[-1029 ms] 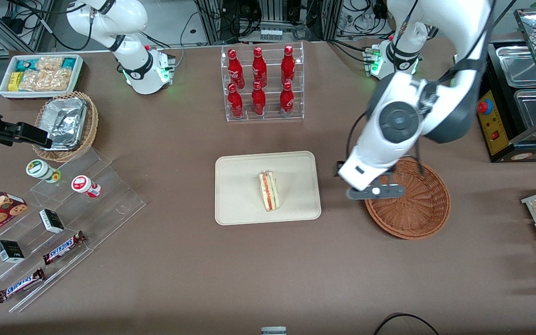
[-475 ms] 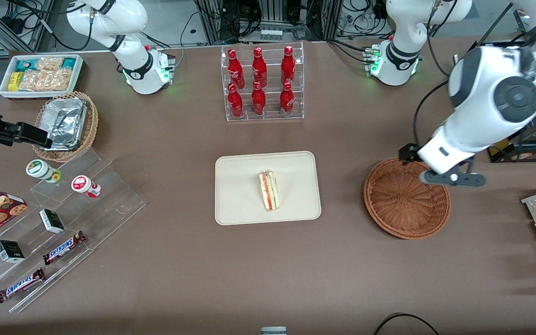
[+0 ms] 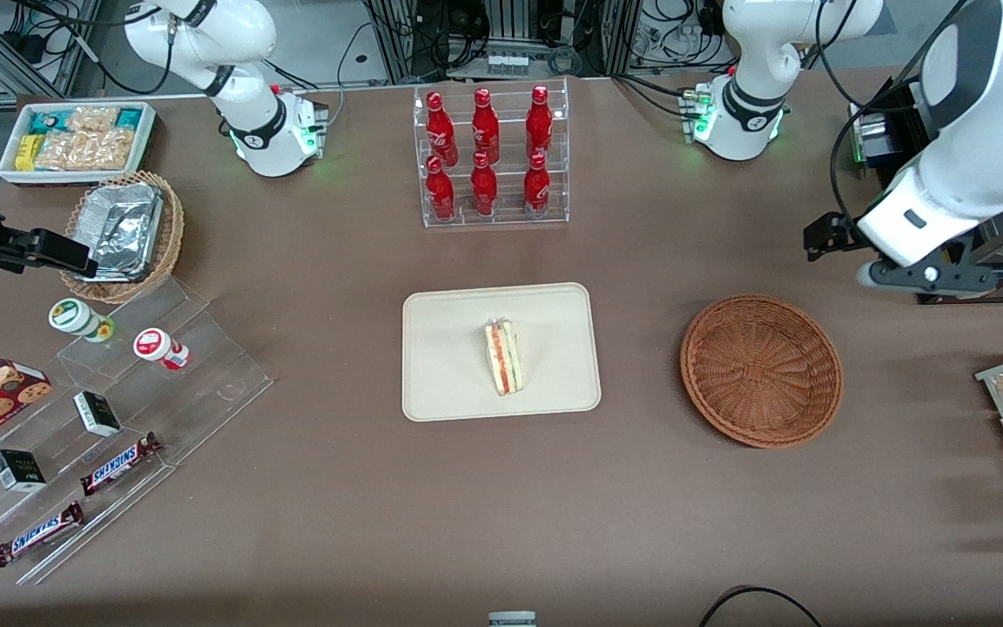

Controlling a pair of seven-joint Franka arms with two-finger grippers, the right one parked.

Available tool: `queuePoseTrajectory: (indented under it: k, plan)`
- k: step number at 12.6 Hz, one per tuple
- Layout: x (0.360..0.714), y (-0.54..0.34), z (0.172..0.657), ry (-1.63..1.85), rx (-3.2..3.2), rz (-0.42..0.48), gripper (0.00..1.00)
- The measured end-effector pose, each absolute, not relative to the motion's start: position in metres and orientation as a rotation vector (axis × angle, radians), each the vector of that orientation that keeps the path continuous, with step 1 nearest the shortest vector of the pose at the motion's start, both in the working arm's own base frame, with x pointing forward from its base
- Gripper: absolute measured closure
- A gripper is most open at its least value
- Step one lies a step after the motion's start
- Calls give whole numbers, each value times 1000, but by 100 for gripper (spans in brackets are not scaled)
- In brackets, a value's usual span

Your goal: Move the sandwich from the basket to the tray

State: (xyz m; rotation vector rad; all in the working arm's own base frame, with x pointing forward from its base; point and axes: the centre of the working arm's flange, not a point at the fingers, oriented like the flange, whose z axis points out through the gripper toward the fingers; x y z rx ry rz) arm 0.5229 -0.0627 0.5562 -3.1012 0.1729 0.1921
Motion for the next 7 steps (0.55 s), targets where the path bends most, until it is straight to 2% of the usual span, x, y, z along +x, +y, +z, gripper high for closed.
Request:
queuePoseTrajectory:
  k: [3,7]
  plan:
    - [514,-35,583,169,-3109,210,0]
    - [519,-24,614,142,-3116,145,0]
